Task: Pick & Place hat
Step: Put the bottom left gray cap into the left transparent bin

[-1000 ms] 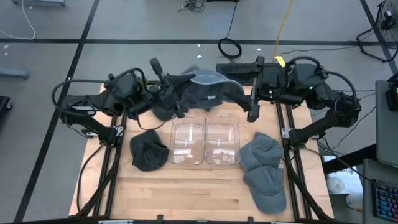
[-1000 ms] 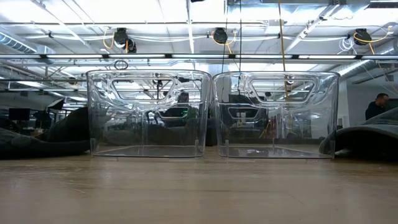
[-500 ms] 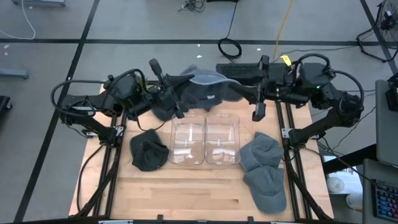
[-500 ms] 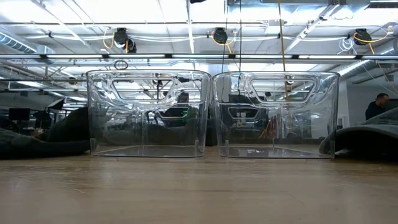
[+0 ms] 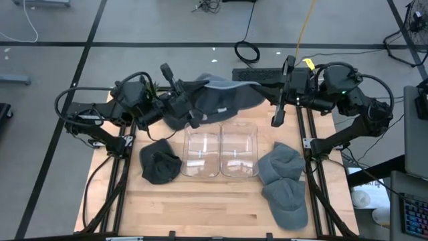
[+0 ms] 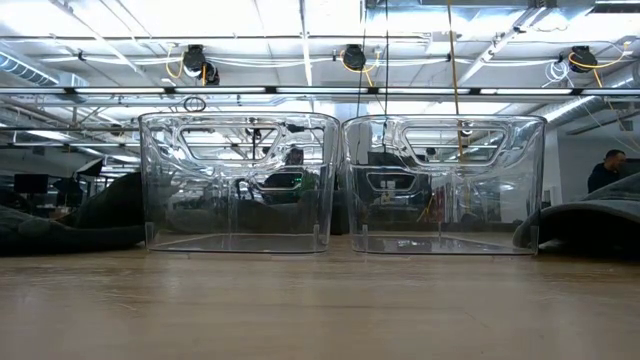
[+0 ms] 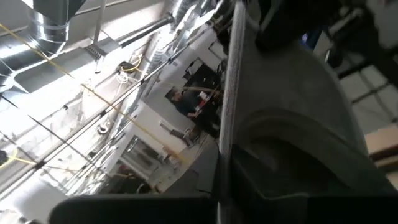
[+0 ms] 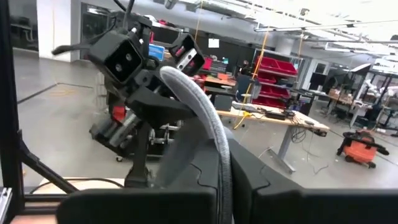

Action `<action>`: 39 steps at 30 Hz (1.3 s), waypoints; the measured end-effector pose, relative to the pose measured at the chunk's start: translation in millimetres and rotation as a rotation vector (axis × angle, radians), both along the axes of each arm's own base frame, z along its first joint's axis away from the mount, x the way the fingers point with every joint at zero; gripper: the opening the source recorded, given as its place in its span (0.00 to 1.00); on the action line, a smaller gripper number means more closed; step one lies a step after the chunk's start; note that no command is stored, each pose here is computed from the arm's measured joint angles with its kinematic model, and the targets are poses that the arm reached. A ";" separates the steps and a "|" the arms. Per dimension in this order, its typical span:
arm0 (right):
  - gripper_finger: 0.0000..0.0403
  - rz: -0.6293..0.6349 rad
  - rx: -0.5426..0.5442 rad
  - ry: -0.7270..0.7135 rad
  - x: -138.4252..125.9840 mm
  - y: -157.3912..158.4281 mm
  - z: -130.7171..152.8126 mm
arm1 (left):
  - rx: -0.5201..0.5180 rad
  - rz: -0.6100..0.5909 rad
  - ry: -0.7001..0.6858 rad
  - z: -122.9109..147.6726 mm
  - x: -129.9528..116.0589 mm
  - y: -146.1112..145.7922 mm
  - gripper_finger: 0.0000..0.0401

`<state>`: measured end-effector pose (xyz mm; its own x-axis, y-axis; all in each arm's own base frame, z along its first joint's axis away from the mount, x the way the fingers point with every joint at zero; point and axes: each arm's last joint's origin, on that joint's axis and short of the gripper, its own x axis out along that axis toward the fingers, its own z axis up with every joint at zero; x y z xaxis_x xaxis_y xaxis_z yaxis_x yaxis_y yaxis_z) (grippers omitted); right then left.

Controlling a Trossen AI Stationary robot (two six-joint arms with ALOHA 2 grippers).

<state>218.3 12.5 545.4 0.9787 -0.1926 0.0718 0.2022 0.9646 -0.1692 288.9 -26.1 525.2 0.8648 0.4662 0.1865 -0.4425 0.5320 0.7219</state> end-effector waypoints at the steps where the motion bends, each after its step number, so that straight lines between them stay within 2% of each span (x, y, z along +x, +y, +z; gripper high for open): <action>1: 0.00 0.002 -0.005 0.000 -0.6 0.0 0.3 | -0.016 -0.009 -0.015 0.5 -0.1 -0.2 0.12; 7: 0.00 0.003 -0.030 0.003 -4.5 -0.1 1.3 | -0.117 -0.069 -0.039 0.6 -6.0 -3.1 0.21; 11: 0.00 0.000 -0.050 -0.006 -11.1 -0.7 3.9 | -0.220 -0.115 -0.091 2.6 -10.1 -4.0 0.27; 16: 0.00 -0.027 -0.115 0.037 -13.7 -1.6 1.7 | -0.332 -0.153 -0.158 7.1 -17.7 -5.5 0.38; 23: 0.00 -0.006 -0.285 0.128 -13.0 -1.0 -4.4 | -0.548 -0.331 -0.189 4.7 -18.5 -7.9 0.56; 27: 0.00 -0.006 -0.428 0.174 -12.5 -0.7 -6.4 | -0.682 -0.402 -0.205 3.4 -17.9 -0.5 0.62; 32: 0.00 -0.012 -0.632 0.261 -7.2 -0.8 -12.0 | -0.851 -0.449 -0.223 1.6 -18.9 13.5 0.66; 35: 0.00 -0.039 -0.710 0.345 -2.3 1.1 -18.8 | -0.921 -0.478 -0.253 4.9 -23.4 24.1 0.66; 39: 0.00 -0.069 -0.865 0.471 5.9 8.7 -28.5 | -1.002 -0.485 -0.285 7.6 -31.1 39.2 0.65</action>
<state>224.1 21.2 516.9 0.9320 -0.3152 -0.1788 -0.0152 0.4589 -0.8883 257.7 13.1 532.8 0.9798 0.1454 0.1375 -0.1137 0.9700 -0.2150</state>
